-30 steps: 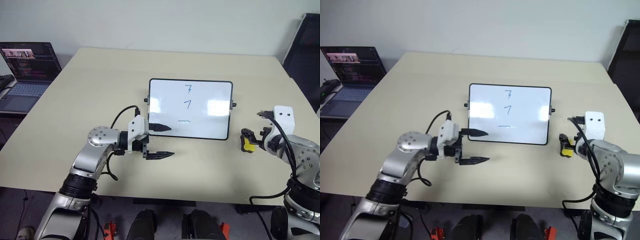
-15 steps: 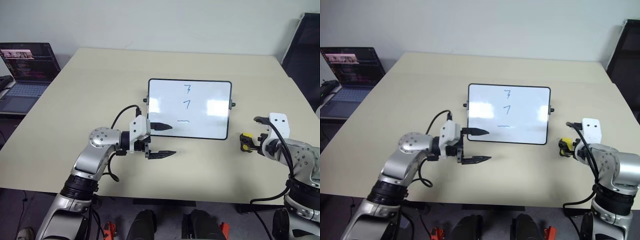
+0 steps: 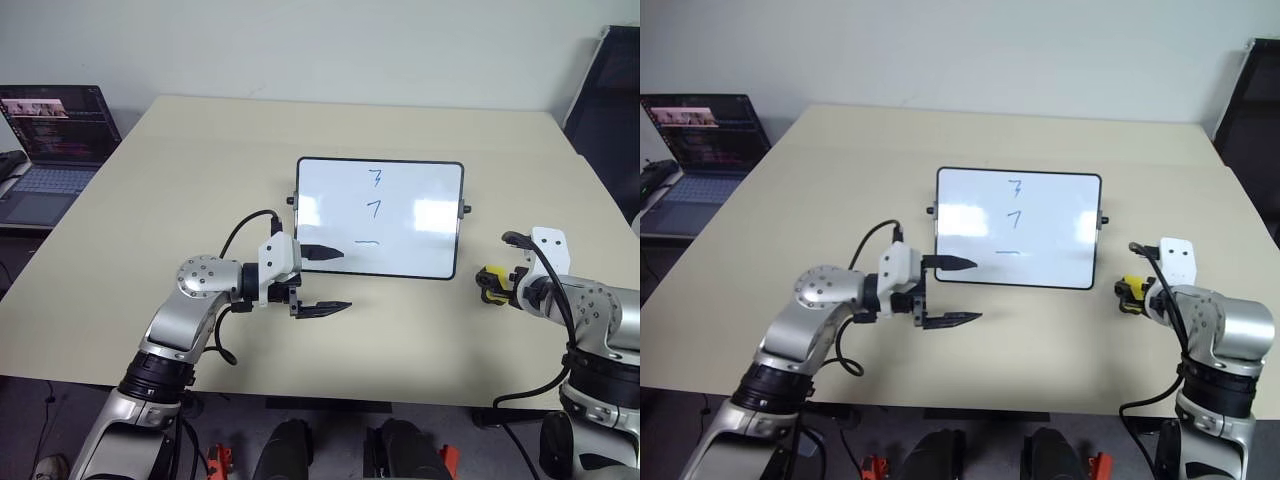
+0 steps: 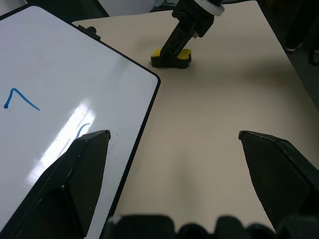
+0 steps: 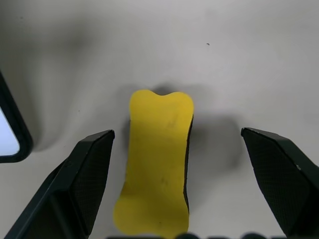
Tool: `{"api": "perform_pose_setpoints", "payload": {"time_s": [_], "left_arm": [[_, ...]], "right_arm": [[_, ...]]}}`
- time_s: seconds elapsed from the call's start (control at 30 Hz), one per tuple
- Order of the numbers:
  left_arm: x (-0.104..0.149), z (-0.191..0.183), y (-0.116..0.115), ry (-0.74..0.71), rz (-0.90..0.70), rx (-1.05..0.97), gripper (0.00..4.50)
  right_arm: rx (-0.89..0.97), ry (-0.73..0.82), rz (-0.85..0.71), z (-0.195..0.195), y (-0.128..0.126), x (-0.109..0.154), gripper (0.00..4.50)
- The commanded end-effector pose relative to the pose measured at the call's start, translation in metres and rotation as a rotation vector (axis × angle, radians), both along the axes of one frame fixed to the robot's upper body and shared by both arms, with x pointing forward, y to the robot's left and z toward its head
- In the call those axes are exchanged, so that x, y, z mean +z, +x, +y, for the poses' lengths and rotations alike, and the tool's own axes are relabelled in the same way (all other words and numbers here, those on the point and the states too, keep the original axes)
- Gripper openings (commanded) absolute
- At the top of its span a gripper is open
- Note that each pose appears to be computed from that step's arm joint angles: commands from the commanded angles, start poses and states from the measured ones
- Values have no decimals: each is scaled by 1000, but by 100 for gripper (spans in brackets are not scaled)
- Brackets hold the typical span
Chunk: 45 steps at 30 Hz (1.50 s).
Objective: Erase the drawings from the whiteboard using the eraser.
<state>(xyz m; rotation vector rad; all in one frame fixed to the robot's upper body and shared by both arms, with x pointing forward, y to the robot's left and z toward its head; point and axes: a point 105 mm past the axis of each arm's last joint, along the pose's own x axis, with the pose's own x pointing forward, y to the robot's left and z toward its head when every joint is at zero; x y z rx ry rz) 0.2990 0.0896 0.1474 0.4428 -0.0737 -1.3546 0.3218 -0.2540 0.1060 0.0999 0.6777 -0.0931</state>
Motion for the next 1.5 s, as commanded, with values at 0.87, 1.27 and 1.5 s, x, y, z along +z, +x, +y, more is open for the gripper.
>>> {"api": "perform_pose_setpoints", "payload": {"time_s": [0.87, 1.27, 1.5], "left_arm": [[19, 2, 12, -22, -108, 32, 450], [27, 5, 35, -91, -109, 265, 450], [25, 8, 46, -152, -103, 450, 450]], "right_arm": [[-64, 44, -58, -10, 6, 12, 99], [88, -167, -257, 6, 20, 57, 99], [175, -327, -416, 16, 24, 87, 99]]}}
